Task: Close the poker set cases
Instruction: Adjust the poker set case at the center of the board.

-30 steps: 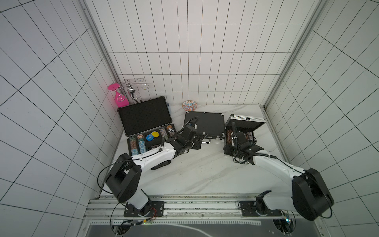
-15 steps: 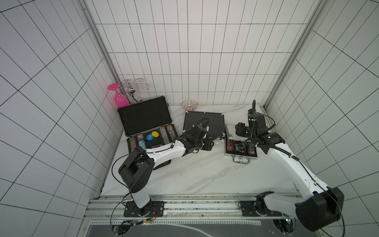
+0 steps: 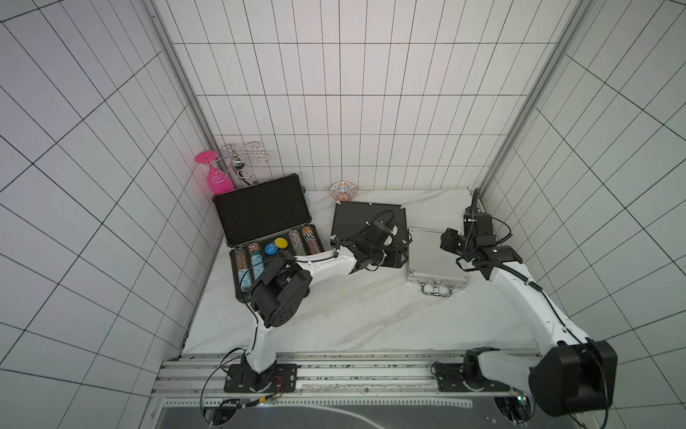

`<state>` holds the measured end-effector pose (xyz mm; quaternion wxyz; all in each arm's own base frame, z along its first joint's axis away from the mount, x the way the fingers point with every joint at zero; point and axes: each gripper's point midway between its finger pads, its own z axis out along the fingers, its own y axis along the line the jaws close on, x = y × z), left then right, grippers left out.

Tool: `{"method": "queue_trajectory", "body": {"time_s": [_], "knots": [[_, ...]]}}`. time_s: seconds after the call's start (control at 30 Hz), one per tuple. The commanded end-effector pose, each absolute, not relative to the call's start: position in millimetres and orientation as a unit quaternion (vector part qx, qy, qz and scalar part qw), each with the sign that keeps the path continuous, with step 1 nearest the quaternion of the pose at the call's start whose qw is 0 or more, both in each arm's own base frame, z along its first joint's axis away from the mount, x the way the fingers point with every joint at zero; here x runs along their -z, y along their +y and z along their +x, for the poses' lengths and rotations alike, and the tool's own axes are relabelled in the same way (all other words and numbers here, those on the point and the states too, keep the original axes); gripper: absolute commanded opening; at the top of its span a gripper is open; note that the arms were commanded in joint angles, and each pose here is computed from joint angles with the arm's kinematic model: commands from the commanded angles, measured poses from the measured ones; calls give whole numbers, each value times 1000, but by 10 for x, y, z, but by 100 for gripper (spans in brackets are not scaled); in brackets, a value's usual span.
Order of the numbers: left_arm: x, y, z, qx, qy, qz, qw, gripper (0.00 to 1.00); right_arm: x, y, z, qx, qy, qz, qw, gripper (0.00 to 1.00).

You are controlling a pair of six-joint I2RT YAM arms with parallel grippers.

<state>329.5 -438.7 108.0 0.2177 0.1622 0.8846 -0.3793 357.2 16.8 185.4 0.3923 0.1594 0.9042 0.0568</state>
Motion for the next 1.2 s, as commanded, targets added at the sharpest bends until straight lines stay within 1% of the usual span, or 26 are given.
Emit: {"method": "queue_trajectory", "body": {"time_s": [0.0,0.17,0.33,0.4,0.57,0.63,0.73,0.8,0.83,1.0,1.17], "knots": [[-1046,-4492,3281,382,881,173,219,58,-1428,-17,3426,-45,914,190,356,55],[-910,-4661,3261,372,882,200,210,58,-1130,-205,3334,-31,913,228,338,63],[-833,-4723,3290,371,883,200,207,58,-966,-413,3213,-14,910,260,321,66],[-791,-4740,3304,369,884,201,205,58,-958,-481,3221,-10,906,268,328,67],[-657,-4793,3287,363,887,206,196,58,-636,-506,3086,-31,910,284,299,67],[-561,-4773,3279,349,893,212,189,56,-550,-472,3056,-43,913,282,293,65],[-428,-4711,3298,322,902,218,187,52,-450,-376,2988,-65,918,276,279,58],[-377,-4688,3321,311,905,222,185,51,-398,-296,2916,-84,917,279,273,53],[-360,-4686,3340,309,906,222,184,51,-378,-257,2866,-91,915,283,272,52],[-329,-4692,3464,305,907,225,183,51,-363,-112,2677,-97,912,289,273,49],[-333,-4674,3566,291,909,233,188,51,-423,111,2603,-107,914,278,277,48]]}}
